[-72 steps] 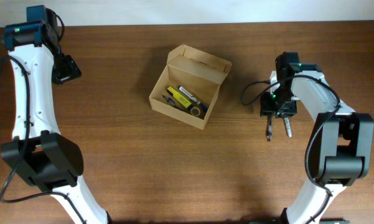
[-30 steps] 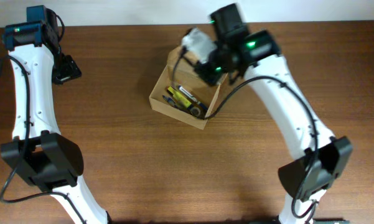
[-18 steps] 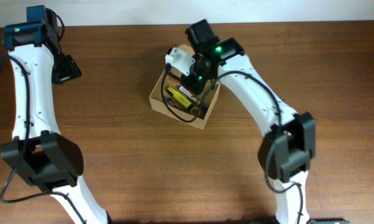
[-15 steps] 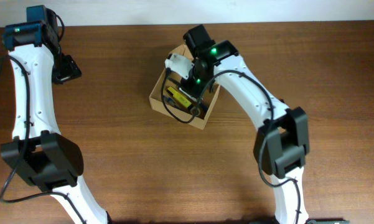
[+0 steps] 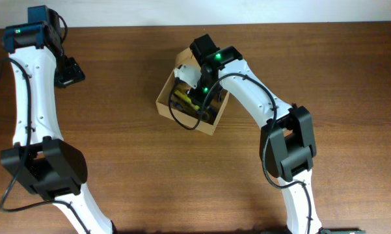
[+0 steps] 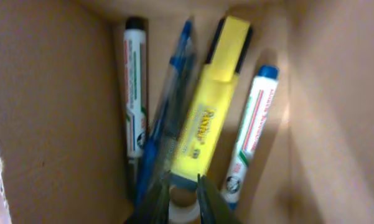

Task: Pack container
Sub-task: 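Carry the grey marker left and release it into the box, then lower the right gripper onto the black Sharpie marker and grasp it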

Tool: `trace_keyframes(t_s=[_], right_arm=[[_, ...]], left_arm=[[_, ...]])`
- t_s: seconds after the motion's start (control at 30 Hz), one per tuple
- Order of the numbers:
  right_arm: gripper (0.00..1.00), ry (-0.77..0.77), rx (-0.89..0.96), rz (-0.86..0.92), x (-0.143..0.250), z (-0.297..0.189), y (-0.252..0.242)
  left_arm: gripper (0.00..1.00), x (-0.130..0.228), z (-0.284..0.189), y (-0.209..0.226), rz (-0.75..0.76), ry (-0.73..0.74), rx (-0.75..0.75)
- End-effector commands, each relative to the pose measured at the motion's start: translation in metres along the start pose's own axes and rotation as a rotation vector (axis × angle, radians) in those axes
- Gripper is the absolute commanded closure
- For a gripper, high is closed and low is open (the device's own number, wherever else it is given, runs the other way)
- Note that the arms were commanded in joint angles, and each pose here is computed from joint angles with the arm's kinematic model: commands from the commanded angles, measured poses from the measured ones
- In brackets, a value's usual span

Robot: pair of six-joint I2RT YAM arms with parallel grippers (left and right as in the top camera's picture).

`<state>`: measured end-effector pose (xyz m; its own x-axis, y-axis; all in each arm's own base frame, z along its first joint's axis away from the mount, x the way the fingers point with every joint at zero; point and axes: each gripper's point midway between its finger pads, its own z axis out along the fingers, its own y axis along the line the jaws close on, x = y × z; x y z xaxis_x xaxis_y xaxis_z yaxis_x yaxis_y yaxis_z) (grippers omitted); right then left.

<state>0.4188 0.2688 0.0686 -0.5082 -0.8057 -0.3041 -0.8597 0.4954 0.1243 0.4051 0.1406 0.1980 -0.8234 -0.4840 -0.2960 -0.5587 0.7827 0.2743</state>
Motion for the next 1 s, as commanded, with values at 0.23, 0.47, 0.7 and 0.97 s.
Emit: trace_keyframes(t_s=[0.23, 0.47, 0.7, 0.97], right_arm=[[0.71, 0.010, -0.021, 0.028, -0.007, -0.018, 0.018], [0.61, -0.102, 0.181, 0.119, -0.025, -0.136, -0.011], [0.59, -0.229, 0.420, 0.334, 0.025, -0.259, -0.062], [0.51, -0.236, 0.503, 0.692, 0.152, -0.292, -0.157]], left_arm=[[0.00, 0.000, 0.006, 0.003, 0.010, 0.012, -0.013], [0.00, 0.001, 0.006, 0.003, 0.010, 0.012, -0.013], [0.00, 0.000, 0.006, 0.003, 0.010, 0.012, -0.013], [0.00, 0.001, 0.006, 0.003, 0.010, 0.012, -0.013]])
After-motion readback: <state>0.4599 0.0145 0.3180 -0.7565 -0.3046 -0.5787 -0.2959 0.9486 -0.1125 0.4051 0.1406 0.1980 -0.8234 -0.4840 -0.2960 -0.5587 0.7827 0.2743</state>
